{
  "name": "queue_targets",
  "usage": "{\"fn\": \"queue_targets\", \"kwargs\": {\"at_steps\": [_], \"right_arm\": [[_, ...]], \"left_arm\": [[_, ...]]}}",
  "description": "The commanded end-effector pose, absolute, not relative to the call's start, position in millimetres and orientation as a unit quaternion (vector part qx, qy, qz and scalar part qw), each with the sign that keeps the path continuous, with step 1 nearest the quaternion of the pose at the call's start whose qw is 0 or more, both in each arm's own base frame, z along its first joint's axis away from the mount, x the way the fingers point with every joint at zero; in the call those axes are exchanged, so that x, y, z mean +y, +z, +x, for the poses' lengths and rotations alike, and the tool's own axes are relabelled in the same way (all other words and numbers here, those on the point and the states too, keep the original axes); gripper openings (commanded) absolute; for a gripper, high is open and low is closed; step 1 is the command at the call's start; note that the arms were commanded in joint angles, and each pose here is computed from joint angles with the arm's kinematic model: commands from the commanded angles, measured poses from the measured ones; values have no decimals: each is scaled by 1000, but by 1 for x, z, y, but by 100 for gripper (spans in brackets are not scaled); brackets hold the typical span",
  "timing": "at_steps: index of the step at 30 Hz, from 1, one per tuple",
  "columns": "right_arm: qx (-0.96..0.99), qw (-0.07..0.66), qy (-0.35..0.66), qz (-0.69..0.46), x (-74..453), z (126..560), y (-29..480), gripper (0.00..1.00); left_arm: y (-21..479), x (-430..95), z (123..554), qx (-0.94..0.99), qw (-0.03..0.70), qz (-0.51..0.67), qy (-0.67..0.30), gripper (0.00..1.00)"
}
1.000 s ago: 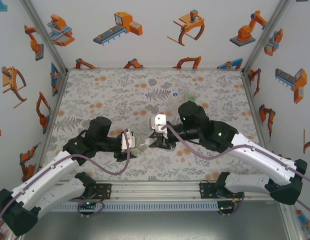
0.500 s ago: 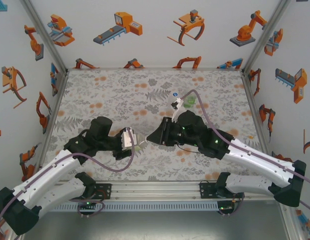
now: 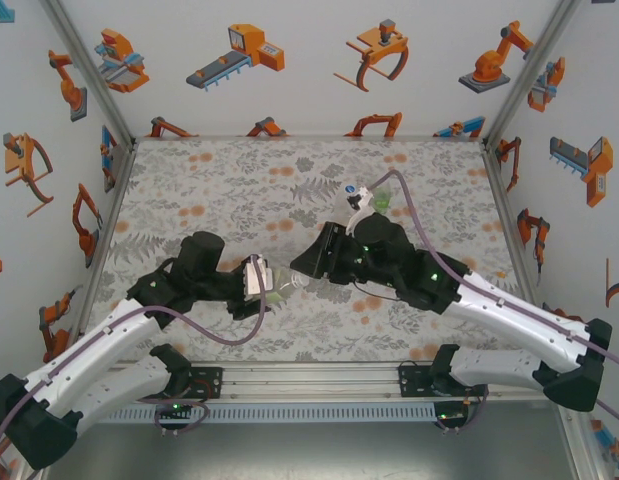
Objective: Screw on the bottle caps
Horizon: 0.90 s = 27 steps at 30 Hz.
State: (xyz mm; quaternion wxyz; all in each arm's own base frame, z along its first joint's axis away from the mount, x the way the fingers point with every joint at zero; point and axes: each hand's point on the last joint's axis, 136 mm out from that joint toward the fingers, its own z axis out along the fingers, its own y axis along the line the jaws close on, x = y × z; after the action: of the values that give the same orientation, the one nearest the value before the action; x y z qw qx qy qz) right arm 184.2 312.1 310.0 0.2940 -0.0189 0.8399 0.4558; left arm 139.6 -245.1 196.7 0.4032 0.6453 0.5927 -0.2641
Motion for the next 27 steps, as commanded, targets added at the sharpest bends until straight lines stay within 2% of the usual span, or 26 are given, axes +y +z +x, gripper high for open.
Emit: {"fn": "queue_targets", "kwargs": {"at_steps": [1,8,15,18,27], "right_arm": [[796,393,443,-128,302,182,358,54],[657,478,393,-431,316,140,372,54],[471,449,330,-684,319,87,349,53],[436,439,319,-718,319,81,341,53],[436,455,309,-713,335,94,343,47]], "left_arm": [[218,-253,133,557,426,655,-284,0],[219,-254,129,550,423,657,-294,0],[220,-254,126,546,420,658,-303,0],[219,-254,125,547,418,659,-303,0],[220,-256,123,544,414,660,-313,0]]}}
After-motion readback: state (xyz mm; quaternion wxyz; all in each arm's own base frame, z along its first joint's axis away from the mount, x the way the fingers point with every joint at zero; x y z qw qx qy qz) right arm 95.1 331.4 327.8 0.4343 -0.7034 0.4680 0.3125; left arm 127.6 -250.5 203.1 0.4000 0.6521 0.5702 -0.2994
